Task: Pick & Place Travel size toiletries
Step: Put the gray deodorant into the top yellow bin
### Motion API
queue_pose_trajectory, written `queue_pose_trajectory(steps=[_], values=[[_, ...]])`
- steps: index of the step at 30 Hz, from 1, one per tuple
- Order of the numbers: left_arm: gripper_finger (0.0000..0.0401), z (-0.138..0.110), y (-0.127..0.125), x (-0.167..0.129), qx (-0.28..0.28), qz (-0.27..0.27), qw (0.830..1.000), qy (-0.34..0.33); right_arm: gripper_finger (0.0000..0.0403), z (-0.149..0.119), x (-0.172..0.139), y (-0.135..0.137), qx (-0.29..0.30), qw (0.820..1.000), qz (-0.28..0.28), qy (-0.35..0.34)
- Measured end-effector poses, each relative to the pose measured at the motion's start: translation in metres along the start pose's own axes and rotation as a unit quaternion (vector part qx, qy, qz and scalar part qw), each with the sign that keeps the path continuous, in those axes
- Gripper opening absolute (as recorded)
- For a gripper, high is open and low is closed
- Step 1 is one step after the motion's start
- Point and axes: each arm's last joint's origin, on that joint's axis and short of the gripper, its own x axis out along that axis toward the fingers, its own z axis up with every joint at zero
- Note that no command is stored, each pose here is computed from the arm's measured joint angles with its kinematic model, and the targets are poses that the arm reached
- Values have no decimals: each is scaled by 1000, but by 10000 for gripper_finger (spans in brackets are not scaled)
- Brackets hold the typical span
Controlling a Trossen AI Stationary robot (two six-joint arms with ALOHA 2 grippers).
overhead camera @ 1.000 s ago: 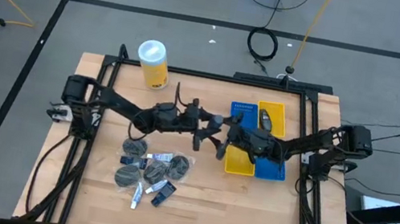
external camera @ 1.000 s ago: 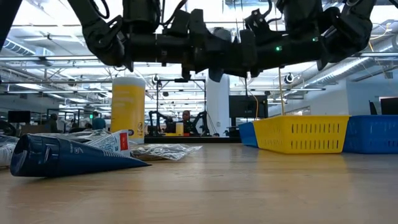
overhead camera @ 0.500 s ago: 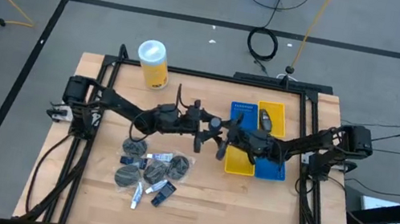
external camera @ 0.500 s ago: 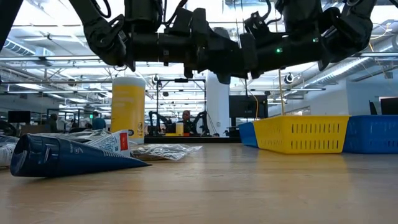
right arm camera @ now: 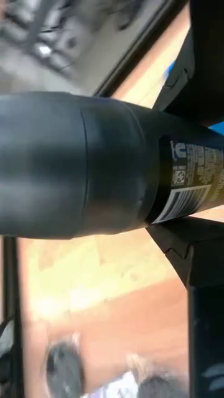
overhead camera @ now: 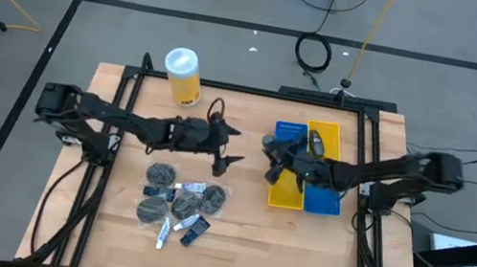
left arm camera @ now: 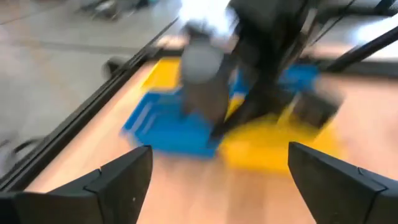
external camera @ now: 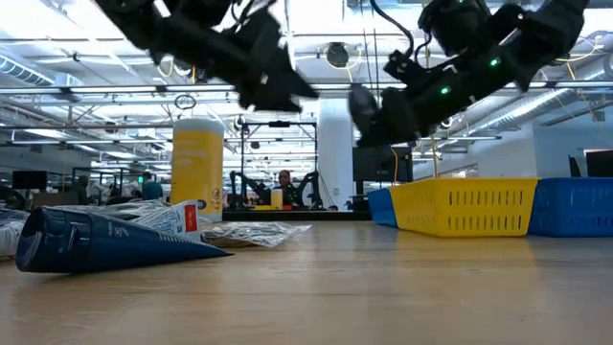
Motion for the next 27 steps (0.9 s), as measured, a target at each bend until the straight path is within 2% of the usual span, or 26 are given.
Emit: queue_pose_trajectory(steps=[3,6,11,14,20,27], values=[[371,-32,-8,-3,-11,36,999,36,176,6,-17,-23,45,998,-25,40],[368,-63,-11,-8,-49,64,996,41,176,7,-32,-49,96,990,-47,96],[352,-106,-10,-18,-134,110,985,14,176,3,-49,-88,157,963,-109,191],[342,-123,-9,-23,-152,143,978,4,176,1,-49,-108,190,942,-131,243],[331,-132,-8,-21,-153,159,975,5,175,-13,-39,-141,240,906,-169,307],[333,-133,-7,-21,-140,163,977,12,182,-28,-27,-151,267,877,-191,352]])
